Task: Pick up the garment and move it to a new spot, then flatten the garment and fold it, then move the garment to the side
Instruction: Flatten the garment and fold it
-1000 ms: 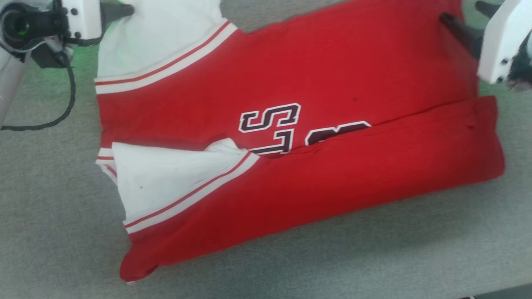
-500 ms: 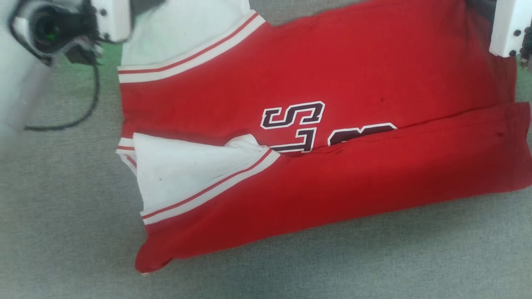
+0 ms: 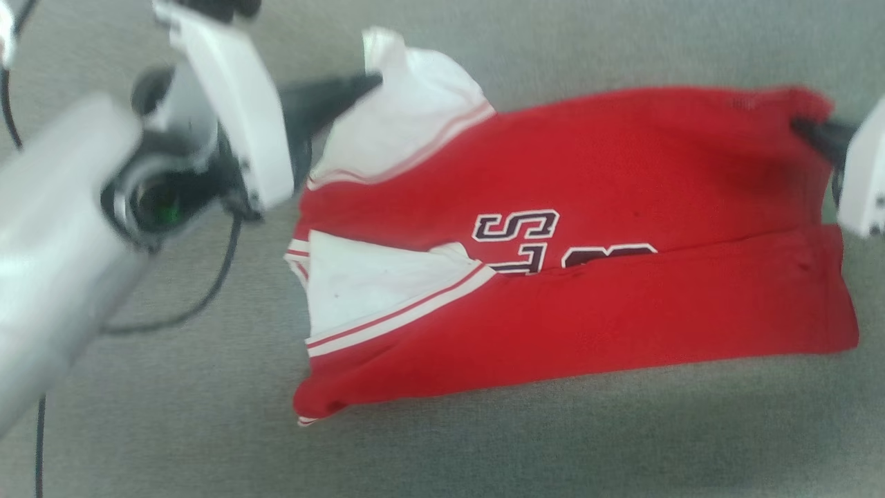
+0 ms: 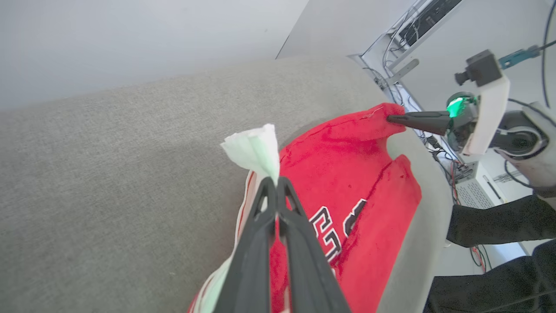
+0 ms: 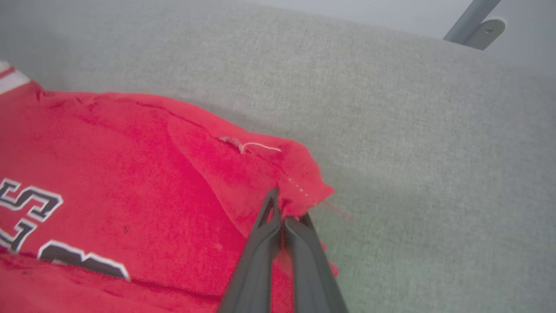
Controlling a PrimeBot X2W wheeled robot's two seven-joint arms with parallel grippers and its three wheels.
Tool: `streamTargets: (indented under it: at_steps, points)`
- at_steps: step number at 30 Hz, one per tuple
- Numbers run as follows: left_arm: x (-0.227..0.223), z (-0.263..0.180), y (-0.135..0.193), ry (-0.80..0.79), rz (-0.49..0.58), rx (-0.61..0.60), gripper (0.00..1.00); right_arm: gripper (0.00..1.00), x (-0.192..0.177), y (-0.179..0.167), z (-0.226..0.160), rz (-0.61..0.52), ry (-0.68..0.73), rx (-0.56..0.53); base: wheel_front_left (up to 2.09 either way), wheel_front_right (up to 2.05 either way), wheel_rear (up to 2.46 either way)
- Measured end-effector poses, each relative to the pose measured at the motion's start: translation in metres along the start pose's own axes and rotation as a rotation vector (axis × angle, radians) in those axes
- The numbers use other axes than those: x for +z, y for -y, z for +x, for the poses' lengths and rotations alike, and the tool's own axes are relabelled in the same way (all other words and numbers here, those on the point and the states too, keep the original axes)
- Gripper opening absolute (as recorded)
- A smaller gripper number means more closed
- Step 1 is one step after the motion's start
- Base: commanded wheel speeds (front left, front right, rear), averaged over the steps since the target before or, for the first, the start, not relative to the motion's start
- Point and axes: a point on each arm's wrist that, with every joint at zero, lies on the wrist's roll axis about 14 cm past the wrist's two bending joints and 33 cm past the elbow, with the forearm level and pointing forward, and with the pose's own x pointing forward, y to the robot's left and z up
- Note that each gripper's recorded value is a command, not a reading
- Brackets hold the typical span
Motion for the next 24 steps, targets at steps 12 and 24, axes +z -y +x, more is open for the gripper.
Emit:
streamTargets:
  at_steps: [12, 24]
  points:
    - [-0.091, -0.083, 0.022, 0.088, -0.094, 0.012, 0.00, 0.00, -0.063, -0.010, -0.048, 0.031, 0.003, 0.059, 0.00, 0.00, 0.00]
    - [-0.166, -0.084, 0.013, 0.004, -0.201, 0.059, 0.00, 0.00, -0.098, -0.003, -0.049, 0.075, -0.004, 0.024, 0.00, 0.00, 0.00]
